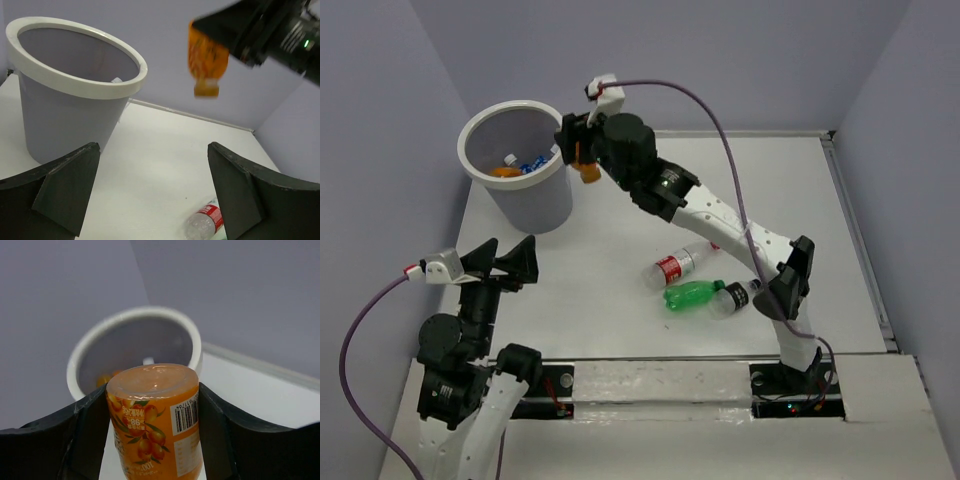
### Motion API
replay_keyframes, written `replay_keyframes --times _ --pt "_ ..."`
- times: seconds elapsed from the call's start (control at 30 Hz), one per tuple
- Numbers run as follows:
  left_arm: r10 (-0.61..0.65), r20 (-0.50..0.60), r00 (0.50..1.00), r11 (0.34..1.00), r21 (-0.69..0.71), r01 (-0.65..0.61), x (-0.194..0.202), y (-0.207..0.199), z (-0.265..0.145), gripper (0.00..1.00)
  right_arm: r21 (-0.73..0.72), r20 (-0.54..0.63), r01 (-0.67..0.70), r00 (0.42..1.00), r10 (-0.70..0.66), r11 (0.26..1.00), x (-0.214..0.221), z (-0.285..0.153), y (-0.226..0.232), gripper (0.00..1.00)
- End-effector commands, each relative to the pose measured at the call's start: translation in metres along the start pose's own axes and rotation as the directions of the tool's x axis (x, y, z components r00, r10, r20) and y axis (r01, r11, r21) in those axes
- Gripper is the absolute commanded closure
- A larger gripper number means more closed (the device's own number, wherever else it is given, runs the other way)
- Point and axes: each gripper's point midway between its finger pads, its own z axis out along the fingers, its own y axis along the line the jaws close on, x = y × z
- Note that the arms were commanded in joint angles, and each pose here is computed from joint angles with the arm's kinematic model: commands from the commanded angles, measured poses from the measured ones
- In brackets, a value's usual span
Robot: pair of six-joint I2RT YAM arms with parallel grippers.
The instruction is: Put the plastic bottles in the bin
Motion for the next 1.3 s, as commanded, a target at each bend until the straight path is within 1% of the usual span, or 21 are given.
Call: replay_keyframes --times 0.0,0.03,0.1,0.13,0.17,0.2,0.23,0.27,0.3,0.37,0.47,0.53,0.7,0.8,0.87,0.9,0.93,1.03,1.17,1.2,1.27 --pt "-0.011 0.027 1.0 0.997 0.08 0.009 -0.007 -0.013 -0.01 0.01 -0.138 0.311 0.009 0.95 0.034 0.99 -0.122 0.008 0.014 0.54" --pt "-0.013 0.027 1.0 0.995 0.104 0.01 -0.008 -0.017 -0.011 0.01 -0.148 0.311 0.006 0.95 0.041 0.989 -0.11 0.028 0.014 0.55" --pt "-0.019 0.017 1.0 0.992 0.124 0.017 -0.007 -0.021 -0.011 0.01 -0.213 0.444 -0.012 0.889 0.107 0.977 -0.145 0.025 0.022 0.55" --pt "-0.022 0.002 1.0 0.989 0.147 0.021 -0.004 -0.026 -0.012 0.01 -0.228 0.473 -0.021 0.872 0.129 0.973 -0.147 0.03 0.018 0.55" --pt "-0.032 -0.012 0.999 0.987 0.157 0.033 0.0 -0.028 -0.01 0.01 -0.284 0.546 -0.05 0.812 0.205 0.957 -0.164 0.024 0.024 0.55" --pt "-0.037 -0.021 0.999 0.985 0.168 0.04 0.002 -0.03 -0.01 0.01 -0.305 0.57 -0.064 0.788 0.235 0.95 -0.167 0.027 0.018 0.55" --pt "-0.041 -0.036 0.998 0.983 0.177 0.047 0.006 -0.031 -0.009 0.01 -0.343 0.571 -0.107 0.765 0.298 0.933 -0.167 0.03 0.014 0.55" --pt "-0.052 -0.053 0.997 0.982 0.179 0.061 0.012 -0.032 -0.008 0.01 -0.389 0.608 -0.118 0.713 0.351 0.914 -0.17 0.029 0.017 0.55" --pt "-0.057 -0.06 0.997 0.981 0.18 0.067 0.015 -0.032 -0.007 0.01 -0.414 0.618 -0.13 0.686 0.383 0.901 -0.169 0.03 0.018 0.55" --pt "-0.062 -0.068 0.996 0.981 0.18 0.073 0.018 -0.032 -0.007 0.01 -0.459 0.616 -0.165 0.649 0.447 0.873 -0.163 0.036 0.02 0.55" --pt "-0.066 -0.074 0.995 0.981 0.18 0.078 0.021 -0.031 -0.007 0.01 -0.514 0.642 -0.192 0.56 0.524 0.836 -0.171 0.032 0.019 0.56" --pt "-0.066 -0.077 0.995 0.98 0.182 0.079 0.022 -0.032 -0.006 0.01 -0.511 0.648 -0.223 0.535 0.542 0.83 -0.167 0.034 0.013 0.57" --pt "-0.077 -0.079 0.994 0.979 0.184 0.091 0.023 -0.032 -0.007 0.01 -0.479 0.585 -0.291 0.597 0.548 0.828 -0.113 0.076 0.006 0.58" --pt "-0.079 -0.078 0.994 0.979 0.181 0.092 0.024 -0.031 -0.007 0.01 -0.468 0.527 -0.353 0.624 0.576 0.81 -0.073 0.103 -0.001 0.56" --pt "-0.079 -0.079 0.994 0.98 0.176 0.092 0.024 -0.03 -0.008 0.01 -0.457 0.509 -0.36 0.644 0.571 0.813 -0.06 0.11 0.0 0.49" --pt "-0.079 -0.078 0.994 0.98 0.175 0.091 0.024 -0.03 -0.007 0.01 -0.459 0.506 -0.356 0.648 0.569 0.814 -0.06 0.11 0.001 0.4" --pt "-0.079 -0.075 0.994 0.981 0.173 0.091 0.023 -0.029 -0.007 0.01 -0.46 0.503 -0.346 0.658 0.561 0.818 -0.059 0.109 0.002 0.23" --pt "-0.073 -0.08 0.994 0.983 0.165 0.085 0.024 -0.029 -0.005 0.01 -0.47 0.508 -0.296 0.68 0.529 0.832 -0.071 0.101 0.009 0.01" --pt "-0.081 -0.087 0.993 0.981 0.167 0.095 0.021 -0.032 -0.001 0.01 -0.496 0.508 -0.22 0.711 0.486 0.84 -0.094 0.084 0.021 0.0" --pt "-0.085 -0.084 0.993 0.981 0.168 0.098 0.02 -0.033 0.0 0.01 -0.505 0.519 -0.199 0.707 0.48 0.84 -0.112 0.072 0.023 0.0" --pt "-0.084 -0.103 0.991 0.98 0.171 0.1 0.024 -0.035 0.004 0.01 -0.509 0.53 -0.153 0.72 0.448 0.847 -0.127 0.06 0.028 0.0"
